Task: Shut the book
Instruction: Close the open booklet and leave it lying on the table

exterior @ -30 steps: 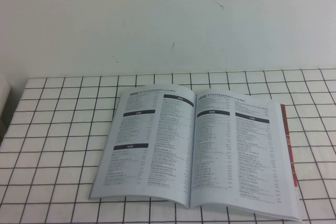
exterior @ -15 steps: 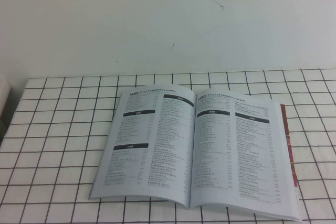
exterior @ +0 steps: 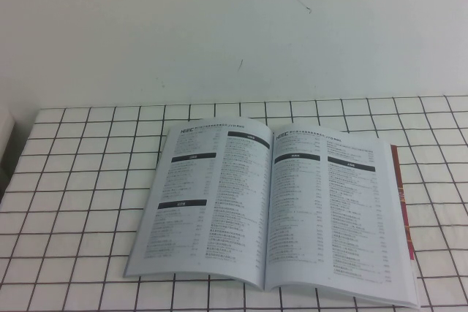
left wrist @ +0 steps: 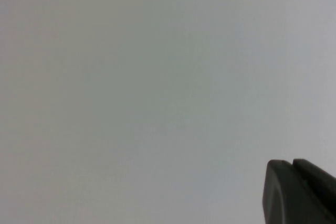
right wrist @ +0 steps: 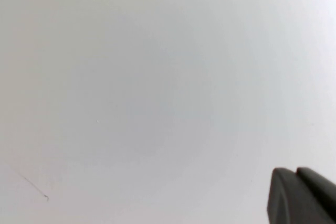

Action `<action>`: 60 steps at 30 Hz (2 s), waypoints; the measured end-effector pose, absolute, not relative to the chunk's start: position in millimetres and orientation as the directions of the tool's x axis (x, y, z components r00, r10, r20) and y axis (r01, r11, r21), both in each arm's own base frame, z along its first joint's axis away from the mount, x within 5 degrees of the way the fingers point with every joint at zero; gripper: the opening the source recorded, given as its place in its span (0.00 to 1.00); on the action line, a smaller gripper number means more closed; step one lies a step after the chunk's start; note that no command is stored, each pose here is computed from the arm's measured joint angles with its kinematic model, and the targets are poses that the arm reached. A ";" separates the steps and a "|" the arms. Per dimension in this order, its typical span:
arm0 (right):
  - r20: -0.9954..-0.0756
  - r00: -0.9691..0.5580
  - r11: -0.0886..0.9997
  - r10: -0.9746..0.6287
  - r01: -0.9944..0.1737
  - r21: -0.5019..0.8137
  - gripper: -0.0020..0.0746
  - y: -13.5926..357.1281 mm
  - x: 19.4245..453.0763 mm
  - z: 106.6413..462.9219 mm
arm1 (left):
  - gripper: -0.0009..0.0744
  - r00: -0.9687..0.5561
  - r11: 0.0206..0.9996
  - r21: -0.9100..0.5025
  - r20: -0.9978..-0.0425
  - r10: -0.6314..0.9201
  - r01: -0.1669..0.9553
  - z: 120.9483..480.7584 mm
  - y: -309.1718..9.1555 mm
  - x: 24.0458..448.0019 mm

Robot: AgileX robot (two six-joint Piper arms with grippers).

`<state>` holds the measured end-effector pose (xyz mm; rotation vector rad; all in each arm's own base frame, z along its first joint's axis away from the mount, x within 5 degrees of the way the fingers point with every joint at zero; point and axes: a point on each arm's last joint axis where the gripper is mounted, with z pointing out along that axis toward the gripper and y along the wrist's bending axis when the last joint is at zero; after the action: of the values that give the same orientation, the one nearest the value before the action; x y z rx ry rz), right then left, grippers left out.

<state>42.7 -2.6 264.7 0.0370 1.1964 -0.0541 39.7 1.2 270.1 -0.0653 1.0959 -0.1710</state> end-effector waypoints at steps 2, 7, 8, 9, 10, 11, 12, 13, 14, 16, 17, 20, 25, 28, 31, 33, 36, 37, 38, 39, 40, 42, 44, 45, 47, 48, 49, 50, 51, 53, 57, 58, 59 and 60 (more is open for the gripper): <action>-0.942 0.333 0.997 -0.046 0.069 -0.024 0.02 -2.2 37.7 279.6 | 0.01 0.412 0.985 -0.124 -0.897 -0.162 0.118 285.1 -0.4 35.1; -0.971 0.238 0.998 0.027 0.052 0.040 0.02 -1.8 29.5 311.5 | 0.01 0.290 0.989 -0.076 -0.951 -0.111 0.131 315.0 -4.3 35.5; -0.978 0.198 0.996 0.068 0.039 0.078 0.02 -1.3 31.6 316.0 | 0.01 0.256 0.990 -0.062 -0.962 -0.093 0.128 316.0 -5.1 39.4; -0.982 0.159 0.994 0.100 0.031 0.106 0.02 -0.8 35.2 319.7 | 0.01 0.204 0.990 -0.055 -0.976 -0.081 0.128 315.4 -6.1 45.7; -0.986 0.108 0.991 0.130 0.023 0.133 0.02 -0.2 40.5 321.2 | 0.01 0.144 0.990 -0.055 -0.987 -0.074 0.129 312.3 -7.3 53.1; -0.987 0.054 0.988 0.154 0.020 0.155 0.02 0.2 47.0 321.2 | 0.01 0.095 0.989 -0.066 -0.992 -0.079 0.132 309.5 -8.3 59.3; -0.987 0.003 0.987 0.158 0.019 0.158 0.02 0.7 52.7 319.9 | 0.01 0.027 0.985 -0.106 -0.994 -0.110 0.136 305.1 -9.9 68.5; -0.987 -0.056 0.989 0.148 0.016 0.147 0.02 1.3 60.3 318.4 | 0.01 -0.023 0.979 -0.153 -0.988 -0.151 0.136 301.9 -11.2 75.6; -0.986 -0.115 0.992 0.123 0.005 0.123 0.02 2.3 67.6 316.7 | 0.01 -0.064 0.970 -0.203 -0.978 -0.196 0.133 299.2 -12.3 82.2; -0.975 -0.206 0.995 0.081 -0.036 0.090 0.02 5.4 80.9 314.8 | 0.01 -0.115 0.961 -0.249 -0.965 -0.236 0.119 295.0 -13.5 93.8; -0.967 -0.248 0.995 0.054 -0.067 0.073 0.02 7.6 88.3 314.4 | 0.01 -0.147 0.964 -0.239 -0.964 -0.222 0.112 292.9 -14.1 100.3; -0.939 -0.340 0.983 -0.043 -0.181 0.021 0.02 14.5 109.6 315.4 | 0.01 -0.233 0.970 -0.217 -0.954 -0.188 0.105 291.6 -16.6 117.4; -0.863 -0.438 0.925 -0.251 -0.370 -0.082 0.02 21.2 148.7 313.2 | 0.01 -0.421 0.964 -0.255 -0.885 -0.201 0.078 281.3 -22.9 151.1; -0.818 -0.483 0.897 -0.313 -0.433 -0.088 0.02 22.0 170.1 310.2 | 0.01 -0.514 0.961 -0.269 -0.834 -0.202 0.058 274.0 -26.4 172.2; -0.772 -0.546 0.882 -0.327 -0.470 -0.041 0.02 22.8 193.1 302.3 | 0.01 -0.590 0.964 -0.257 -0.790 -0.170 0.066 271.4 -30.3 191.2; -0.743 -0.585 0.873 -0.327 -0.488 0.000 0.02 23.6 209.0 293.8 | 0.01 -0.641 0.965 -0.251 -0.753 -0.150 0.069 267.5 -33.0 206.1; -0.715 -0.618 0.852 -0.327 -0.520 0.060 0.02 26.5 229.8 277.4 | 0.01 -0.687 0.966 -0.248 -0.714 -0.134 0.069 263.3 -36.1 228.4; -0.711 -0.625 0.845 -0.320 -0.528 0.083 0.02 28.6 235.3 273.1 | 0.01 -0.702 0.967 -0.247 -0.700 -0.130 0.067 259.8 -37.0 235.5; -0.705 -0.633 0.837 -0.320 -0.538 0.104 0.02 31.8 241.3 266.8 | 0.01 -0.713 0.966 -0.248 -0.689 -0.129 0.066 257.0 -38.0 242.3; -0.698 -0.640 0.828 -0.322 -0.548 0.120 0.02 35.9 246.6 260.5 | 0.01 -0.722 0.965 -0.252 -0.680 -0.129 0.066 254.6 -39.0 247.5; -0.687 -0.648 0.820 -0.329 -0.557 0.133 0.02 40.1 250.8 253.8 | 0.01 -0.735 0.964 -0.257 -0.665 -0.128 0.064 250.0 -40.3 254.9; -0.672 -0.651 0.802 -0.353 -0.580 0.140 0.02 52.1 258.3 241.5 | 0.01 -0.753 0.961 -0.268 -0.645 -0.129 0.065 243.9 -42.8 266.3; -0.661 -0.647 0.787 -0.382 -0.602 0.135 0.02 66.2 263.8 230.8 | 0.01 -0.770 0.953 -0.296 -0.622 -0.145 0.060 236.3 -45.9 277.4; -0.653 -0.649 0.783 -0.390 -0.607 0.135 0.02 73.3 266.6 224.3 | 0.01 -0.774 0.952 -0.301 -0.616 -0.145 0.061 232.9 -46.8 281.2; -0.637 -0.654 0.777 -0.407 -0.615 0.135 0.02 85.2 271.6 212.0 | 0.01 -0.778 0.945 -0.322 -0.607 -0.161 0.055 225.1 -49.0 290.5; -0.626 -0.661 0.775 -0.415 -0.617 0.138 0.02 91.1 274.0 204.4 | 0.01 -0.777 0.943 -0.329 -0.607 -0.169 0.052 222.1 -49.6 294.2; -0.611 -0.671 0.774 -0.420 -0.616 0.144 0.02 95.3 276.2 196.1 | 0.01 -0.776 0.941 -0.336 -0.605 -0.178 0.047 217.7 -50.4 299.6; -0.596 -0.681 0.774 -0.425 -0.615 0.150 0.02 99.7 278.2 187.7 | 0.01 -0.777 0.939 -0.340 -0.603 -0.180 0.046 214.6 -51.0 303.0; -0.581 -0.691 0.775 -0.429 -0.612 0.156 0.02 103.4 280.2 179.5 | 0.01 -0.778 0.937 -0.348 -0.600 -0.187 0.043 211.5 -51.7 306.3; -0.547 -0.713 0.776 -0.438 -0.608 0.171 0.02 107.9 282.3 164.3 | 0.01 -0.788 0.930 -0.366 -0.580 -0.209 0.022 201.8 -53.0 313.2; -0.481 -0.760 0.785 -0.436 -0.583 0.210 0.02 110.3 285.0 138.6 | 0.01 -0.812 0.927 -0.374 -0.541 -0.219 -0.001 180.1 -54.5 324.3; -0.471 -0.768 0.787 -0.434 -0.578 0.216 0.02 110.5 285.3 134.7 | 0.01 -0.818 0.928 -0.372 -0.533 -0.217 -0.003 174.8 -54.8 327.0; -0.460 -0.775 0.789 -0.433 -0.572 0.222 0.02 110.8 285.5 130.2 | 0.01 -0.823 0.929 -0.370 -0.527 -0.212 -0.003 170.5 -55.7 328.7; -0.452 -0.781 0.791 -0.431 -0.568 0.227 0.02 110.9 285.8 126.8 | 0.01 -0.830 0.929 -0.369 -0.519 -0.207 -0.001 166.1 -57.5 330.9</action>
<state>285.8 110.9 126.8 -0.7563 2.6021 0.4999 330.9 -57.5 166.1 -0.1481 2.5105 -0.4800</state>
